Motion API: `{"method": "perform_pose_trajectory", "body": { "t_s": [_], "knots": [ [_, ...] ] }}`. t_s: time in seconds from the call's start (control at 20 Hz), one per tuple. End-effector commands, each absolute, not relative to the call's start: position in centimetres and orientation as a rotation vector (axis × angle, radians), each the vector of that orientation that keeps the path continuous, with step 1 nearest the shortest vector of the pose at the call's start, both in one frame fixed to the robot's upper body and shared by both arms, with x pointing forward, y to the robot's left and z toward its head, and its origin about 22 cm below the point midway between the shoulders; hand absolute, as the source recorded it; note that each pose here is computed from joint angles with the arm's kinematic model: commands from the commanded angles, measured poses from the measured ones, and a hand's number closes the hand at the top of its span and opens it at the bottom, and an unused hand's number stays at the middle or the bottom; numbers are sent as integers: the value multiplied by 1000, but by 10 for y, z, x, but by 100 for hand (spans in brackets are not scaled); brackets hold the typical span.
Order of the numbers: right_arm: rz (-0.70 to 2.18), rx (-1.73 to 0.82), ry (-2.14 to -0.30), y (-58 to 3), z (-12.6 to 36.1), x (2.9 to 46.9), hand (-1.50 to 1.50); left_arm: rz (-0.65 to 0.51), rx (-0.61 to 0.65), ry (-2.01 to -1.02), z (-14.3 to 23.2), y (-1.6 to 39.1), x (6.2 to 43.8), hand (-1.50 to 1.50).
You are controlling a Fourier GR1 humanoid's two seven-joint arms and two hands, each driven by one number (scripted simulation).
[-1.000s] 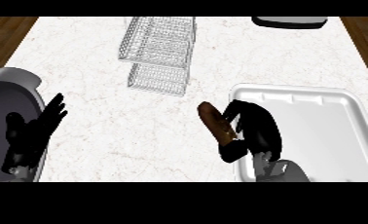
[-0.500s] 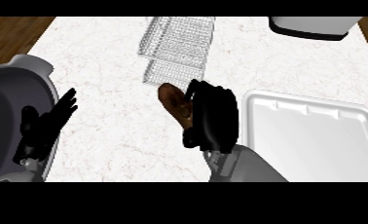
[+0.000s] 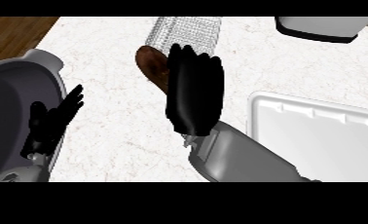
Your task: Pick the sweet potato from the tray and place it in the tiered basket
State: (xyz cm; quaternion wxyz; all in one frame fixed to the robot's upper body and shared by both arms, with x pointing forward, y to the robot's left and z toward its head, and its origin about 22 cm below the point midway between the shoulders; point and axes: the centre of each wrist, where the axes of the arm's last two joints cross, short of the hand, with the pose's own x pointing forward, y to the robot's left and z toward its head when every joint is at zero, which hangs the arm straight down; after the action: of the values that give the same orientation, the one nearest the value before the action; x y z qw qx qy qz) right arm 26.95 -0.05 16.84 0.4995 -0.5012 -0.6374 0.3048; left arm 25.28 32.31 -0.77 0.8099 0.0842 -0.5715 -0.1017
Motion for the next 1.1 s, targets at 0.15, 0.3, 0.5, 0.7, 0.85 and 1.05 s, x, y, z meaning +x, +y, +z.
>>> {"method": "perform_pose_trajectory", "body": {
  "t_s": [0.15,0.3,0.5,0.7,0.85,1.05],
  "knots": [
    [463,-1305,-1495,22,211,288,150,-233,183,-1234,-3,319,260,0],
    [423,-1318,-1512,29,220,299,150,-245,156,-1240,-6,309,264,0],
    [407,-1382,-1471,36,235,319,150,-243,148,-1239,-7,306,265,0],
    [387,-1400,-1482,39,249,340,150,-238,160,-1272,7,308,277,0],
    [237,-1233,-1586,28,264,348,150,-254,166,-1253,0,306,274,0],
    [208,-1196,-1599,27,270,364,150,-223,161,-1259,1,307,276,0]
  ]
}}
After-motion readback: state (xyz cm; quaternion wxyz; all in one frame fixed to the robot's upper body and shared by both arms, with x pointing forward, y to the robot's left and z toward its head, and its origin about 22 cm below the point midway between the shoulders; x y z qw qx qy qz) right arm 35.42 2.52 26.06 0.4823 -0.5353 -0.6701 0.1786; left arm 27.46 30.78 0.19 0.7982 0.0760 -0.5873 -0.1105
